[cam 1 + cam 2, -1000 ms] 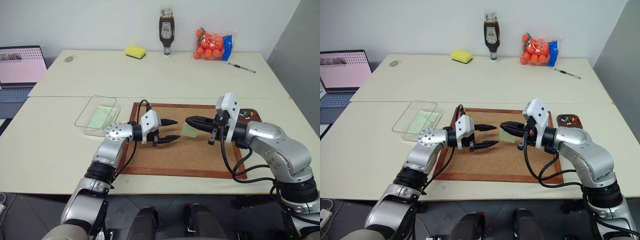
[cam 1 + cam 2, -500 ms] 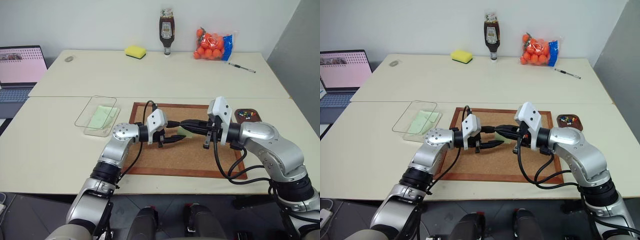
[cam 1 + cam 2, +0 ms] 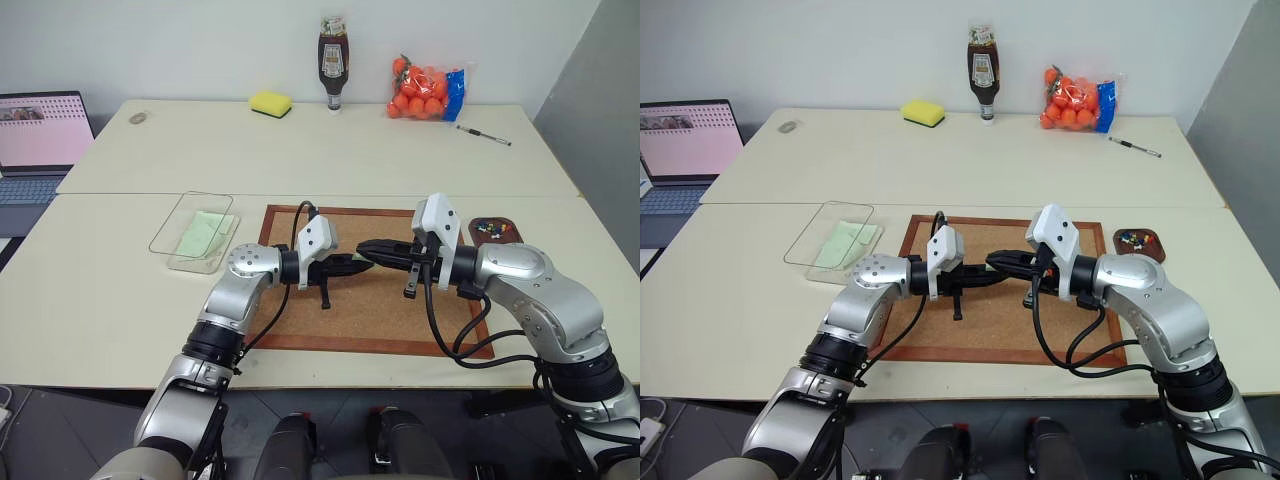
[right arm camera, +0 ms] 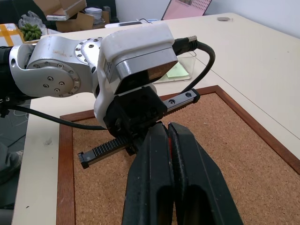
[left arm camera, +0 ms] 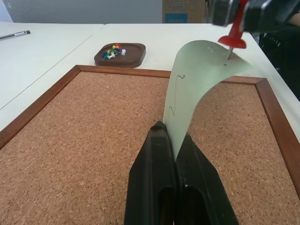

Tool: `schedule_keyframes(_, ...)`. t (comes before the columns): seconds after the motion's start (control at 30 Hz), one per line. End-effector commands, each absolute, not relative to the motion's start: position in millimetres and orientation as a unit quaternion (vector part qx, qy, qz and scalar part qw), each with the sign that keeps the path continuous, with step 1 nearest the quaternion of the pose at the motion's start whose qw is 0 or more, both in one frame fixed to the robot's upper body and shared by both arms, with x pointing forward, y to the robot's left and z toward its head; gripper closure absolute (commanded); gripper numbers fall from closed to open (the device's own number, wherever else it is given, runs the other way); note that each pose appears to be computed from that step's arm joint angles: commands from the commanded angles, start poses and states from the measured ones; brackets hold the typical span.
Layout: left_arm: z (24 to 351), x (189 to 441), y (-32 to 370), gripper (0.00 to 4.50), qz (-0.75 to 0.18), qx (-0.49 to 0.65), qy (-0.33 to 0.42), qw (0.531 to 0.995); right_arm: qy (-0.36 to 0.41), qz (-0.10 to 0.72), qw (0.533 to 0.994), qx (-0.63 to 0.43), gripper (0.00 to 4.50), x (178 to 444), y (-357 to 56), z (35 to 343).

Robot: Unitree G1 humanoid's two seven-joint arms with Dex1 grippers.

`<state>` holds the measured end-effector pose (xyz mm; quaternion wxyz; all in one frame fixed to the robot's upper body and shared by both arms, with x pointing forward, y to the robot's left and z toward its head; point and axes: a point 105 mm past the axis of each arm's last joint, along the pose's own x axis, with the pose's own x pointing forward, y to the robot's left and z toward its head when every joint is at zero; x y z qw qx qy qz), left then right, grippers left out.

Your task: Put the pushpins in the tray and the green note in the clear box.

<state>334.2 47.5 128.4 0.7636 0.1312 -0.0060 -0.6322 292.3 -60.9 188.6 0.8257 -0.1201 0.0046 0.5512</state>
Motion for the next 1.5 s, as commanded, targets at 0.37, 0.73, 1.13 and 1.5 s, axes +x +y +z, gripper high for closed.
schedule_keyframes(0.37, 130.6, 327.6, 45.6, 4.47, -0.635, 0.152, -0.025, 0.757, -0.051, 0.520, 0.848, -0.091, 4.50, 295.8, -65.6, 218.1)
schedule_keyframes(0.73, 127.8, 329.0, 42.4, 4.47, -0.627, 0.153, -0.030, 0.763, -0.055, 0.475, 0.877, -0.053, 4.50, 296.5, -84.9, 226.4)
schedule_keyframes(1.13, 140.9, 347.4, 54.8, 4.04, -0.582, 0.145, -0.045, 0.799, -0.049, 0.477, 0.876, -0.058, 4.50, 295.8, -83.9, 223.4)
schedule_keyframes(1.5, 150.1, 342.7, 59.3, 1.81, -0.596, 0.177, -0.075, 0.780, -0.048, 0.481, 0.870, -0.101, 4.50, 296.0, -84.1, 219.6)
